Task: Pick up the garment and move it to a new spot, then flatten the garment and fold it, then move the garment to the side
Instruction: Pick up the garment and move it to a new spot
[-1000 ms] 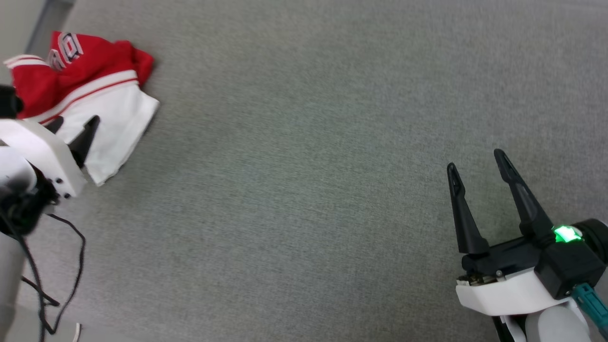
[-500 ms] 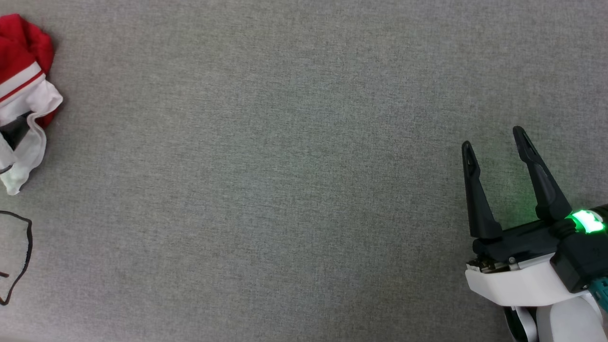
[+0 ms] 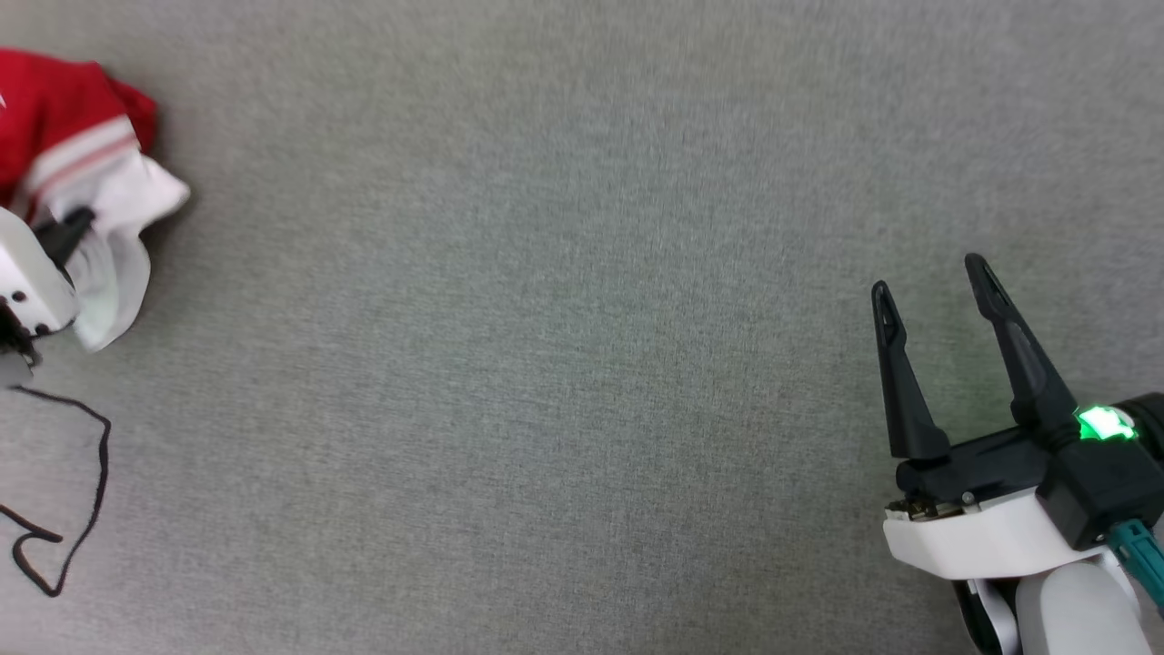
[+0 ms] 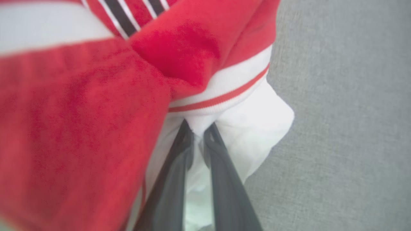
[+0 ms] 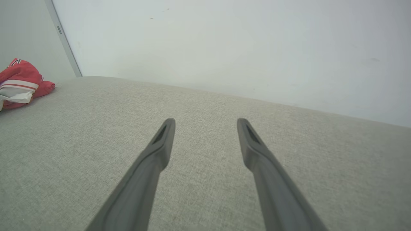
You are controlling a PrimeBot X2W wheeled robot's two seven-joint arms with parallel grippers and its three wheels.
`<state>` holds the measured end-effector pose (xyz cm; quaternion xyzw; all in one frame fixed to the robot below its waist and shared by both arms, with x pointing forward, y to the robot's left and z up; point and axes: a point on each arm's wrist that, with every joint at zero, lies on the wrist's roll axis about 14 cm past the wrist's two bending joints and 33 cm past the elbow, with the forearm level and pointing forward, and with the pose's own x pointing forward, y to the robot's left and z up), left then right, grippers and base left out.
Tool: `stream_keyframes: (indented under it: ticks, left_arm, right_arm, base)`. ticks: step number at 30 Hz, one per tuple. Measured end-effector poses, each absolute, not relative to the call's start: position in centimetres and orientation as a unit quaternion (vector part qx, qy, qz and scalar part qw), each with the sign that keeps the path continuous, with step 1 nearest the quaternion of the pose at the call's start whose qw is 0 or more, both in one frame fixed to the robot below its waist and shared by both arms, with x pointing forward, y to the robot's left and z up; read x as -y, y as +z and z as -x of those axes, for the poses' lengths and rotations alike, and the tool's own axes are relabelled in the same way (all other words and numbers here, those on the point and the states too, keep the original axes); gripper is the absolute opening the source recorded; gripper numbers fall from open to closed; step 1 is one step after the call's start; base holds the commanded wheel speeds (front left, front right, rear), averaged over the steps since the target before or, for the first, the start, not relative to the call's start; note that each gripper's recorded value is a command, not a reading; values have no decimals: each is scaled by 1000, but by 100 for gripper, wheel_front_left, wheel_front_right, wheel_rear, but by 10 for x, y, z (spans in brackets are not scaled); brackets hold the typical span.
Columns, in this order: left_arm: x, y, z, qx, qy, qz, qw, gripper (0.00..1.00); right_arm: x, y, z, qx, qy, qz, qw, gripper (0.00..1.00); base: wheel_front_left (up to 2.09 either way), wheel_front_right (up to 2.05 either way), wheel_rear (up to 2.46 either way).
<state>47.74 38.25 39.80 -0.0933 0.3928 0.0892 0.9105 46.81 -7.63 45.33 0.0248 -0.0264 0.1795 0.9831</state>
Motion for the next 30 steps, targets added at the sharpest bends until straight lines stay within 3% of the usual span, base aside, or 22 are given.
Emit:
stream_keyframes:
  ticks: [6,13,23,30]
  left_arm:
    - [-377,473,-495,-269,62,56,959,0]
    - [-336,564,-506,-149,-1,20,989,0]
    - [-196,647,-516,-38,-143,14,989,0]
    - [-92,643,-515,-17,-239,-9,971,0]
  right_arm:
    - [81,480,-455,46,174,-23,983,100]
    - [97,512,-430,71,153,-31,985,100]
    - [146,549,-396,113,85,-30,990,100]
    - [185,559,-377,125,28,-23,991,100]
  base:
    - [0,0,0]
    - [0,0,0]
    - [0,0,0]
    - [0,0,0]
